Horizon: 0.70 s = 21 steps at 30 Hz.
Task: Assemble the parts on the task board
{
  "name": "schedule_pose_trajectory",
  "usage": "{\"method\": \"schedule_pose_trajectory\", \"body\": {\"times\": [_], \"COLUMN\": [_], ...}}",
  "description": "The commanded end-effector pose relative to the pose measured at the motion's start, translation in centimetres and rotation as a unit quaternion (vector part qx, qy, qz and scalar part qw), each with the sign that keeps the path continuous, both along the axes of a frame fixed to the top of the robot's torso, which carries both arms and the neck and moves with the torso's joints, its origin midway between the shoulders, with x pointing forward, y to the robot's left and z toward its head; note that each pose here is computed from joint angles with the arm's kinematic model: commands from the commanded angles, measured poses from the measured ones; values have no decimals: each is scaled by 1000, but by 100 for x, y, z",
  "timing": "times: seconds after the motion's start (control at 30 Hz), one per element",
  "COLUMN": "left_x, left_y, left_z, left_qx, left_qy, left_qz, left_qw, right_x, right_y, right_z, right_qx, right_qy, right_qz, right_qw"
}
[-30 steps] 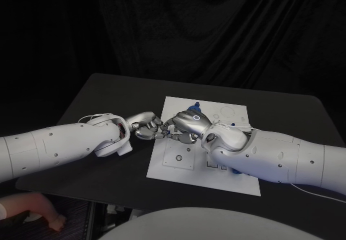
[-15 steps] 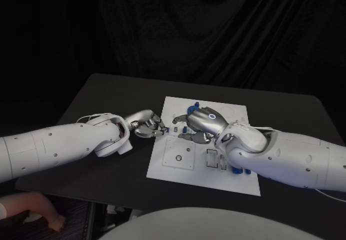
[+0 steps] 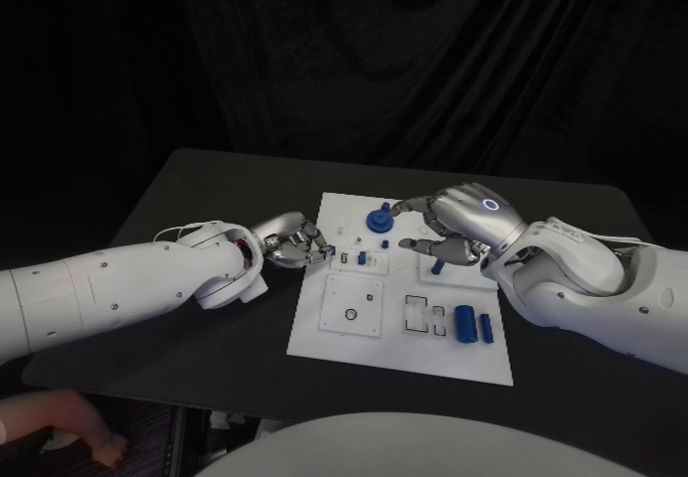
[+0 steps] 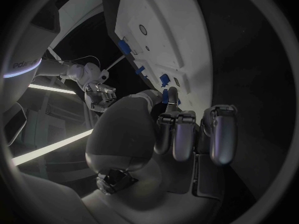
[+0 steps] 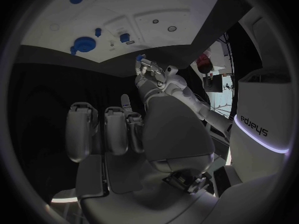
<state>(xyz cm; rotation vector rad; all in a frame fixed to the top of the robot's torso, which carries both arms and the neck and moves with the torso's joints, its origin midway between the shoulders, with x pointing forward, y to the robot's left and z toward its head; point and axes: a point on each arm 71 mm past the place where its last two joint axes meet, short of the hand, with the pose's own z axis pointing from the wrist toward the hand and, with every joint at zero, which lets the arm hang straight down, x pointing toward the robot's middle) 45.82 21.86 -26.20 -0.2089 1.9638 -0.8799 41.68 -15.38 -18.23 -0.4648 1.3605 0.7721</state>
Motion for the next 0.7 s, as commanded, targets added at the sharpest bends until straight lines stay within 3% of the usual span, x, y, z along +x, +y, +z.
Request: {"method": "schedule_pose_trajectory", "body": {"times": [0.03,0.33,0.7], "left_x": [80,252,269], "left_y": [-32,-219,-392], "left_z": [19,142,129], "left_qx": [60,135,206], "left_qy": [32,54,68], "left_qz": [12,6,7], "left_qw": [998,989,976], "right_x": [23,106,102], "right_y": [-118,-498,-742], "right_z": [57,175,241], "right_qx": [0,-6,-8], "right_qy": [-6,-24,-31], "right_qz": [-29,-73,-102], "right_qw": [1000,997,994]}}
